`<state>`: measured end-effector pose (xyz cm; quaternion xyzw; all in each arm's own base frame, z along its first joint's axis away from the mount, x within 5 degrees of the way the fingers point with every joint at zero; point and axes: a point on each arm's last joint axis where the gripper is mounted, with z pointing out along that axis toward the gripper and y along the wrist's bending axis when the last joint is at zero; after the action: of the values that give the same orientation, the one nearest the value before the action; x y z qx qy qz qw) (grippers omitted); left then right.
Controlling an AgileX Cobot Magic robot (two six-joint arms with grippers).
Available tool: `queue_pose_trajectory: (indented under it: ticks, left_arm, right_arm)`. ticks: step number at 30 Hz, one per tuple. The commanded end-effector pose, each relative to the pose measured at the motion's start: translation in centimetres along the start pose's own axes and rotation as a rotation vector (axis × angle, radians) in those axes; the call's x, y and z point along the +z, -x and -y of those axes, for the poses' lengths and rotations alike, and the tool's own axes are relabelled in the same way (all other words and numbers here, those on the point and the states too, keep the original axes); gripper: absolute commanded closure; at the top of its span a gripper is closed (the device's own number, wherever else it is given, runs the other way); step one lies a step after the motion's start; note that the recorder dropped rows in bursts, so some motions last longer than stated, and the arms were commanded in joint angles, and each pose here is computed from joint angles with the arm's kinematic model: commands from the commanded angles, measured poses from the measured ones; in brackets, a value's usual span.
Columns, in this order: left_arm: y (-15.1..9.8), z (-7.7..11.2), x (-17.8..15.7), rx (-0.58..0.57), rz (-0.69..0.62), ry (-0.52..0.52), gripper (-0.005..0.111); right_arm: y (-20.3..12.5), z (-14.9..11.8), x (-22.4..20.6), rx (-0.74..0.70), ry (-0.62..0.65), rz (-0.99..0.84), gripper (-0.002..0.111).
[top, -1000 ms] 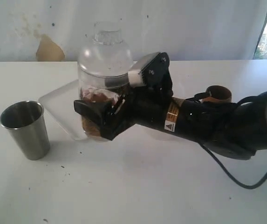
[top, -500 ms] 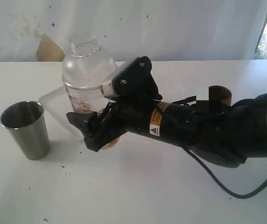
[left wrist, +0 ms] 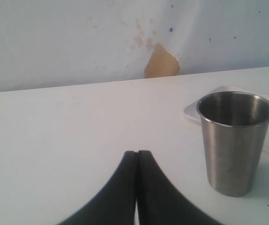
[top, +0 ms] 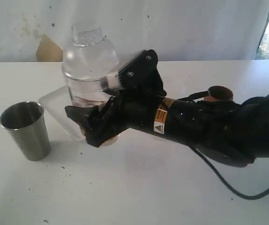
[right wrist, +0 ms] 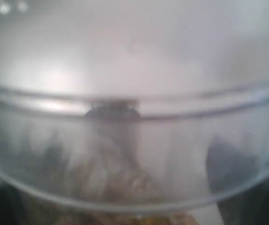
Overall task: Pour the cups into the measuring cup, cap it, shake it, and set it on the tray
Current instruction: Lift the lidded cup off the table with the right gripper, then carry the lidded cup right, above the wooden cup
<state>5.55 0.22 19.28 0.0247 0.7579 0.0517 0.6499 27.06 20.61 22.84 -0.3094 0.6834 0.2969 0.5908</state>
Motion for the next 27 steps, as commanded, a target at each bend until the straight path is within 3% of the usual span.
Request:
queue_pose_trajectory:
  ticks: [1, 2, 3, 4, 6, 7, 9, 10, 11, 13, 14, 17, 18, 20, 21, 23, 24, 25, 27]
  left_arm:
    - [-0.1, 0.0, 0.0, -0.001, 0.003, 0.0, 0.107]
    - [-0.1, 0.0, 0.0, -0.001, 0.003, 0.0, 0.107]
    - [-0.1, 0.0, 0.0, -0.001, 0.003, 0.0, 0.107]
    - [-0.1, 0.0, 0.0, -0.001, 0.003, 0.0, 0.107]
    - [-0.1, 0.0, 0.0, -0.001, 0.003, 0.0, 0.107]
    - [-0.1, 0.0, 0.0, -0.001, 0.003, 0.0, 0.107]
    - [-0.1, 0.0, 0.0, -0.001, 0.003, 0.0, 0.107]
    - [-0.1, 0.0, 0.0, -0.001, 0.003, 0.0, 0.107]
    - [-0.1, 0.0, 0.0, -0.001, 0.003, 0.0, 0.107]
    - [-0.1, 0.0, 0.0, -0.001, 0.003, -0.001, 0.107]
    - [-0.1, 0.0, 0.0, -0.001, 0.003, -0.001, 0.107]
    - [-0.1, 0.0, 0.0, -0.001, 0.003, -0.001, 0.107]
    - [-0.1, 0.0, 0.0, -0.001, 0.003, -0.001, 0.107]
    - [-0.1, 0.0, 0.0, -0.001, 0.003, -0.001, 0.107]
    - [-0.1, 0.0, 0.0, -0.001, 0.003, -0.001, 0.107]
    - [-0.1, 0.0, 0.0, -0.001, 0.003, -0.001, 0.107]
    - [-0.1, 0.0, 0.0, -0.001, 0.003, -0.001, 0.107]
    - [-0.1, 0.0, 0.0, -0.001, 0.003, -0.001, 0.107]
    - [-0.1, 0.0, 0.0, -0.001, 0.003, -0.001, 0.107]
  right_arm:
    - [1.0, 0.1, -1.1, 0.068, 0.038, 0.09, 0.108]
    - [1.4, -1.4, -1.3, 0.024, 0.173, 0.137, 0.108]
    - [1.6, -2.2, -1.4, -0.034, 0.224, 0.157, 0.108]
    - [1.4, -1.7, -1.1, -0.047, 0.131, 0.123, 0.108]
    - [1.0, 1.1, -1.0, 0.08, -0.135, 0.054, 0.108]
    - [0.9, 1.3, -1.2, 0.074, -0.128, 0.055, 0.108]
    - [1.7, -1.1, -1.8, 0.015, 0.11, 0.139, 0.108]
    - [2.0, -1.8, -2.0, -0.058, 0.171, 0.157, 0.108]
    - [2.0, -1.4, -1.8, -0.091, 0.108, 0.129, 0.108]
    - [1.7, 1.2, -1.7, 0.059, -0.131, 0.08, 0.108]
    - [1.7, 1.7, -2.0, 0.08, -0.146, 0.088, 0.108]
    - [2.5, -1.0, -2.8, -0.057, 0.125, 0.147, 0.108]
    - [2.4, -0.7, -2.8, -0.075, 0.087, 0.128, 0.108]
    - [2.2, 1.9, -2.9, 0.067, -0.146, 0.105, 0.108]
    - [2.1, 2.2, -3.1, 0.098, -0.156, 0.115, 0.108]
    - [2.8, -0.2, -3.8, 0.014, 0.091, 0.185, 0.108]
    - [3.0, -0.7, -4.0, -0.046, 0.136, 0.19, 0.108]
    - [2.9, -0.3, -3.9, -0.059, 0.09, 0.163, 0.108]
    - [2.6, 2.0, -4.0, 0.067, -0.138, 0.113, 0.108]
